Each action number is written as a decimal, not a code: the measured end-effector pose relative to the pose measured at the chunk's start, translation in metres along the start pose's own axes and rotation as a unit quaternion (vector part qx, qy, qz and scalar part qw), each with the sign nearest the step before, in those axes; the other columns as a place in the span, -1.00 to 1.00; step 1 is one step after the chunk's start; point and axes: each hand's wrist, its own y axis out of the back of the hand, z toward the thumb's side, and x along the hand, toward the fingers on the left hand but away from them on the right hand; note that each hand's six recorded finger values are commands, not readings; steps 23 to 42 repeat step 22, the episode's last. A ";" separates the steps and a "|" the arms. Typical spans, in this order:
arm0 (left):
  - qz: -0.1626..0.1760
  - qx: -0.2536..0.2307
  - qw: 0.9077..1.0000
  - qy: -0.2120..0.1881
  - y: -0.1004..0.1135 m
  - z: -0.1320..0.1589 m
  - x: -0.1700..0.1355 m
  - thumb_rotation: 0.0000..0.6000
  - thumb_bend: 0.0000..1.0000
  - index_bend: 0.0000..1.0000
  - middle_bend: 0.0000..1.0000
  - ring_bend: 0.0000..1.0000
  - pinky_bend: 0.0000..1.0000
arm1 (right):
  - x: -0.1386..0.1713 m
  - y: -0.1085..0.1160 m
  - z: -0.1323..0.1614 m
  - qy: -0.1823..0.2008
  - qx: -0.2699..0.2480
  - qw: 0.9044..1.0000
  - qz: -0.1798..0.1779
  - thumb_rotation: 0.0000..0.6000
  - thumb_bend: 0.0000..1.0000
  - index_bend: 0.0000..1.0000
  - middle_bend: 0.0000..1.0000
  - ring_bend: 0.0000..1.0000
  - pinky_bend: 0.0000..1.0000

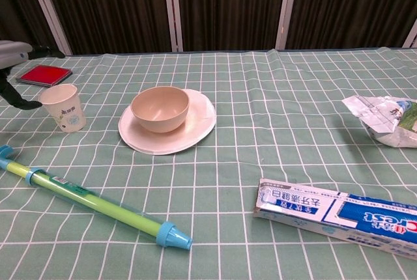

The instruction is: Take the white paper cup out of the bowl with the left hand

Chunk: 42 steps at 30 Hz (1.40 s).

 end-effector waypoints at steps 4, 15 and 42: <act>0.048 -0.022 0.999 -0.002 0.018 -0.012 -0.028 1.00 -0.36 -0.98 -1.00 -1.00 -1.00 | 0.000 -0.003 0.001 0.001 0.005 1.000 0.004 1.00 -0.82 -0.92 -1.00 -1.00 -1.00; 0.157 -0.065 0.984 0.051 0.014 -0.071 -0.147 1.00 -0.52 -1.00 -1.00 -1.00 -1.00 | -0.002 -0.019 0.010 0.011 0.032 0.999 0.019 1.00 -0.82 -0.92 -1.00 -1.00 -1.00; 0.175 -0.043 0.981 0.076 0.002 -0.090 -0.196 1.00 -0.59 -1.00 -1.00 -1.00 -1.00 | -0.003 -0.026 0.013 0.013 0.042 0.999 0.030 1.00 -0.82 -0.93 -1.00 -1.00 -1.00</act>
